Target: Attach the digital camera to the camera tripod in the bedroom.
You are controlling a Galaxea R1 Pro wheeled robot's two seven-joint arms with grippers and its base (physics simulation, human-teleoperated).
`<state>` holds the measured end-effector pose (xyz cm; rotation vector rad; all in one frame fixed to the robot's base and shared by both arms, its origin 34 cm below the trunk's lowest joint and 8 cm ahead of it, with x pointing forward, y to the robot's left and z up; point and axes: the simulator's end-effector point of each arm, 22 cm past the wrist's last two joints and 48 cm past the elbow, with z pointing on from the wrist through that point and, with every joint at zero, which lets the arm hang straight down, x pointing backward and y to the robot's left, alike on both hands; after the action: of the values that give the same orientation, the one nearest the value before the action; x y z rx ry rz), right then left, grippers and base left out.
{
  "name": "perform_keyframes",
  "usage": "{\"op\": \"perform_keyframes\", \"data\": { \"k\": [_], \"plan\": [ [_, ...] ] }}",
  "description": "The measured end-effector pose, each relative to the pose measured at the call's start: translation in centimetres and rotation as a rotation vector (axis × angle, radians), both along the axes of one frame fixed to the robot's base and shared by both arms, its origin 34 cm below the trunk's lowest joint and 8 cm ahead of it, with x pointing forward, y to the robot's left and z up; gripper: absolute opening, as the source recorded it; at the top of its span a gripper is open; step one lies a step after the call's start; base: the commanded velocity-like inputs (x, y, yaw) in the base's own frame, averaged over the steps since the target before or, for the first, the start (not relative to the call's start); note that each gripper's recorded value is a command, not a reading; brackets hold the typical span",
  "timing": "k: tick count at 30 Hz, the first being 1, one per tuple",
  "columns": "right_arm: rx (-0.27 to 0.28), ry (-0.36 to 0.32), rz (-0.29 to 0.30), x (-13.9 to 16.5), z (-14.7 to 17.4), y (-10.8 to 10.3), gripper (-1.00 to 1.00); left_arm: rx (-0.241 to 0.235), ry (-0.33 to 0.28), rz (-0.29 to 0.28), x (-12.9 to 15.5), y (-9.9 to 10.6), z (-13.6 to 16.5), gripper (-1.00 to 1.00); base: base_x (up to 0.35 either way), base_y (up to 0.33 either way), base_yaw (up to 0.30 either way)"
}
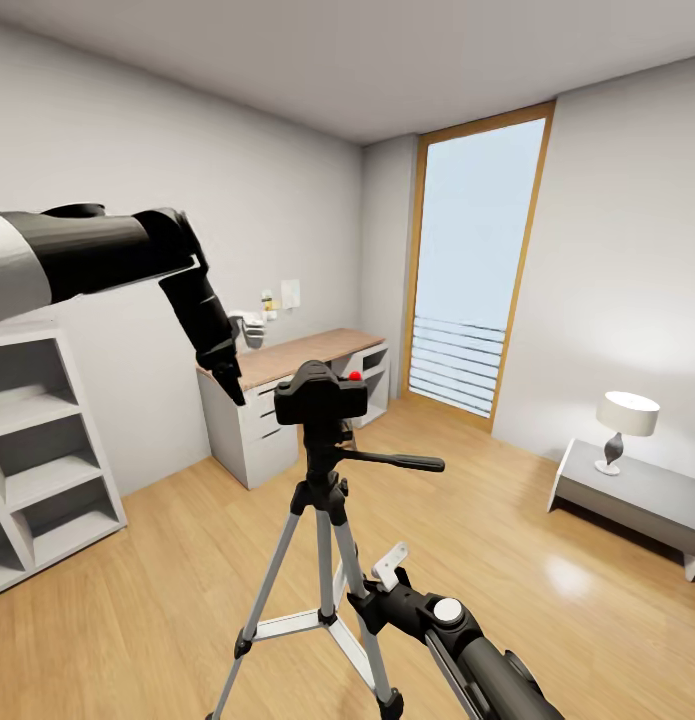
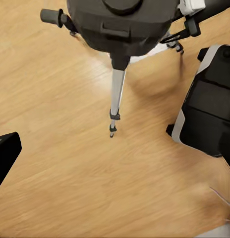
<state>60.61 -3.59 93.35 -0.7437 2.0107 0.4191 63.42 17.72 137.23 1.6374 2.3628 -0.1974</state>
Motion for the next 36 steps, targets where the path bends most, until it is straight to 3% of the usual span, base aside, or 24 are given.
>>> {"op": "perform_keyframes", "data": {
  "k": [10, 18, 22, 30, 33, 36],
  "plan": [
    [0.0, 0.0, 0.0, 0.0, 0.0, 0.0, -1.0, -0.084, 0.01, 0.119, -1.3, 8.3, -0.7, 1.0, 0.0, 0.0, 0.0],
    [0.0, 0.0, 0.001, 0.0, 0.0, 0.0, -1.0, -0.097, -0.056, 0.22, 0.0, 11.8, -1.1, 1.0, 0.0, 0.0, 0.0],
    [0.0, -0.001, 0.001, 0.0, 0.0, 0.0, -1.0, -0.08, -0.071, 0.294, 0.9, 14.7, -3.7, 1.0, 0.0, 0.0, 0.0],
    [0.0, -0.001, 0.001, 0.0, 0.0, 0.0, -1.0, -0.07, -0.061, 0.417, 1.3, 19.9, -11.9, 1.0, 0.0, 0.0, 0.0],
    [-0.001, -0.002, 0.001, 0.0, 0.1, 0.0, -1.0, -0.095, -0.061, 0.448, 1.5, 20.7, -15.2, 1.0, 0.0, 0.0, 0.0],
    [0.0, -0.002, 0.001, 0.0, 0.1, 0.0, -1.0, -0.155, -0.064, 0.483, 1.7, 20.7, -17.8, 1.0, 0.0, 0.0, 0.0]
  ]
}}
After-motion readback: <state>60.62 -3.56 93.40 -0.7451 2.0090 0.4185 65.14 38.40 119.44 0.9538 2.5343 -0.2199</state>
